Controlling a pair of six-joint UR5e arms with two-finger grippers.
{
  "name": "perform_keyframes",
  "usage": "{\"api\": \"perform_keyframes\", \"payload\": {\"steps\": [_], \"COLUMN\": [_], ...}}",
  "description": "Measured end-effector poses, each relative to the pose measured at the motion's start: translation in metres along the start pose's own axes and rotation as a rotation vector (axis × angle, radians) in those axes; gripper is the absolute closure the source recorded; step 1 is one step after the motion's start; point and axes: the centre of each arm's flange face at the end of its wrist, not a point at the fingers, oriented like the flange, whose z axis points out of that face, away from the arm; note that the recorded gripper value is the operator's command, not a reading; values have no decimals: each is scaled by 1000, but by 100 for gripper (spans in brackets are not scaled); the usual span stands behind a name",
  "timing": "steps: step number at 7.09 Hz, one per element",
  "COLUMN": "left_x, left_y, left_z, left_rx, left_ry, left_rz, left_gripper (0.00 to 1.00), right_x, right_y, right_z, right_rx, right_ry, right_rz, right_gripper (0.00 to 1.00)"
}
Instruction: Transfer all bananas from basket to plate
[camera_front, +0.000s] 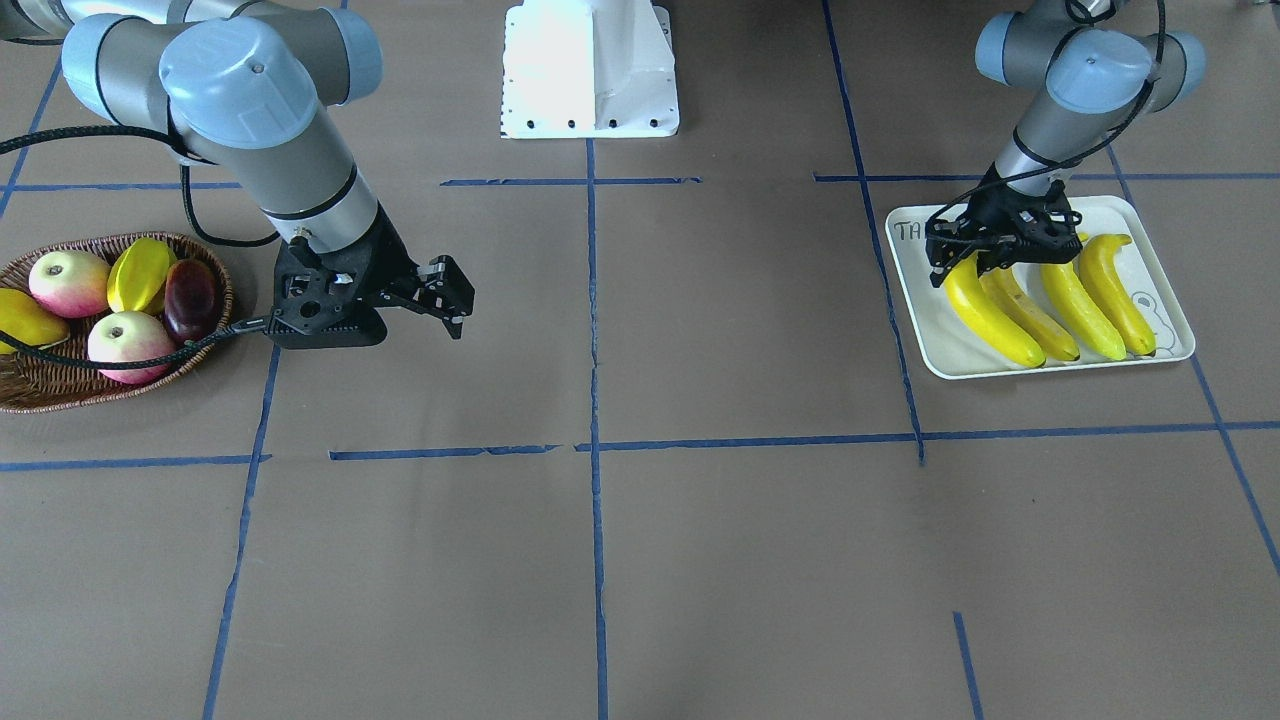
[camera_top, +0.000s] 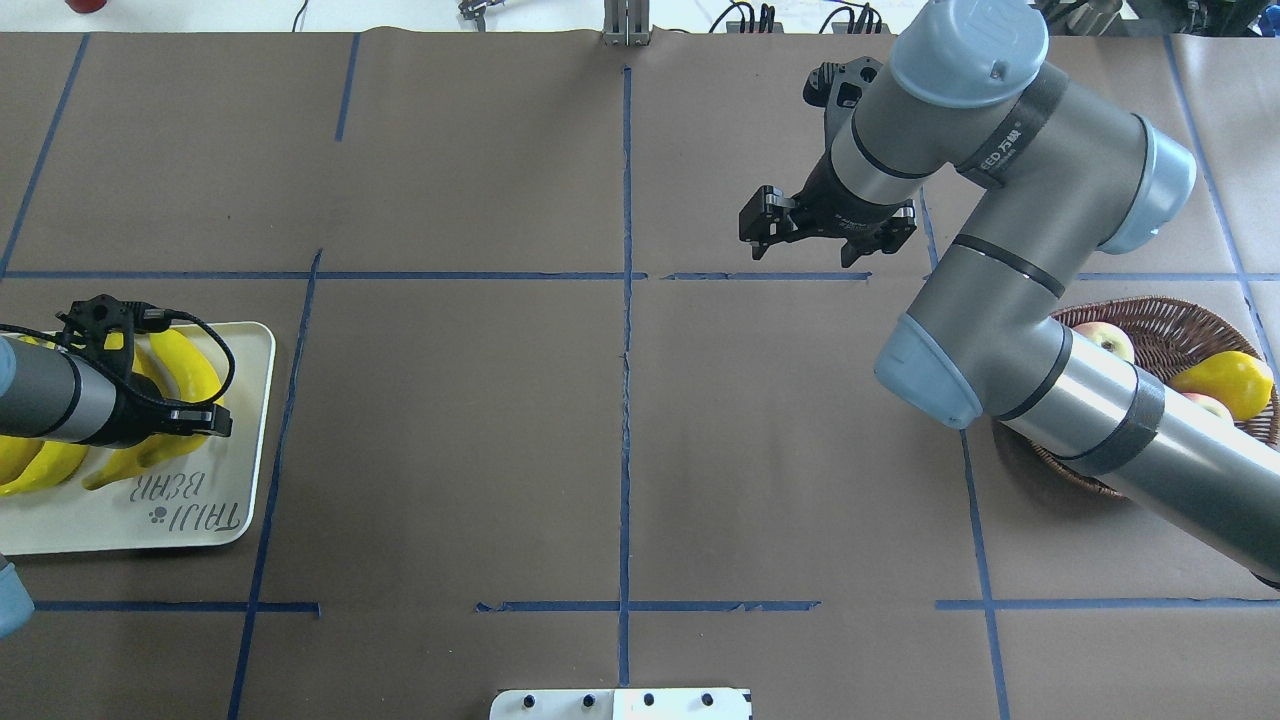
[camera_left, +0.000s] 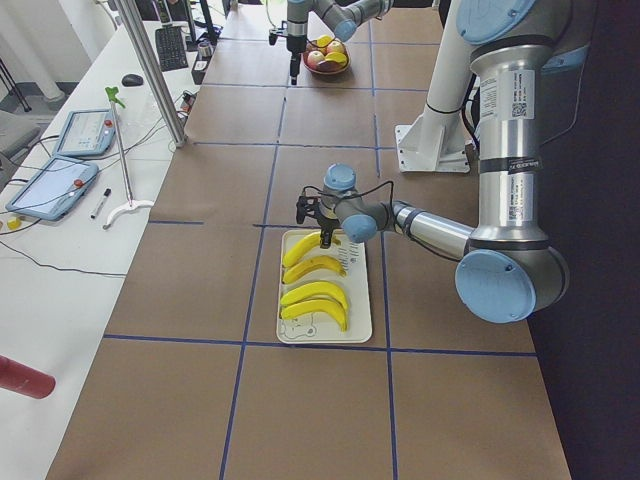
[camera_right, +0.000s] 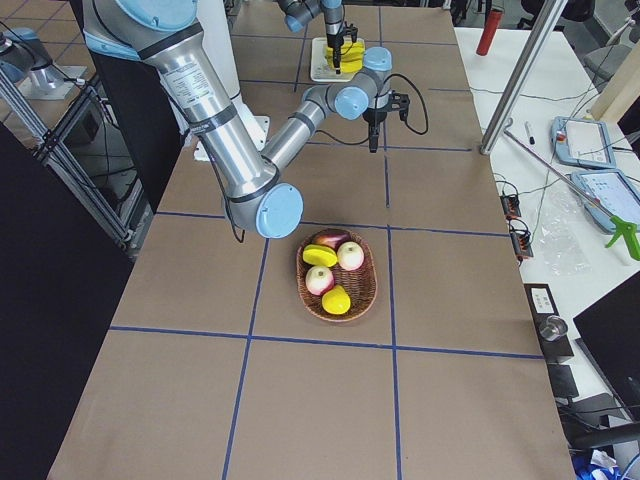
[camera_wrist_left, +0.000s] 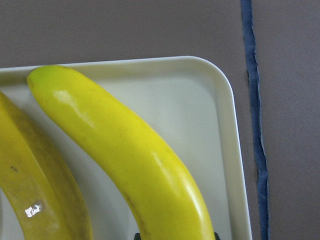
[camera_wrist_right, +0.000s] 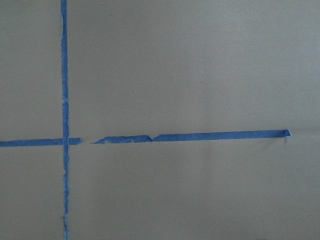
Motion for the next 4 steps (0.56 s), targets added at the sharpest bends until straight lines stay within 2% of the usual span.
{"api": "perform_keyframes", "payload": {"steps": [2, 3, 4], "left_x": [-1, -1, 0], "left_y": [1, 2, 3], "left_z": [2, 2, 0], "left_rx": [-5, -7, -17], "left_ry": [-4, -5, 2], "left_rz": [1, 1, 1], "left_gripper": [14, 0, 0], "right_x": [0, 0, 0], "right_y": [0, 0, 0], "right_z": [0, 0, 0], "right_rx": [0, 0, 0], "right_ry": [0, 0, -1], "right_rz": [0, 0, 0], "right_gripper": [0, 0, 0]}}
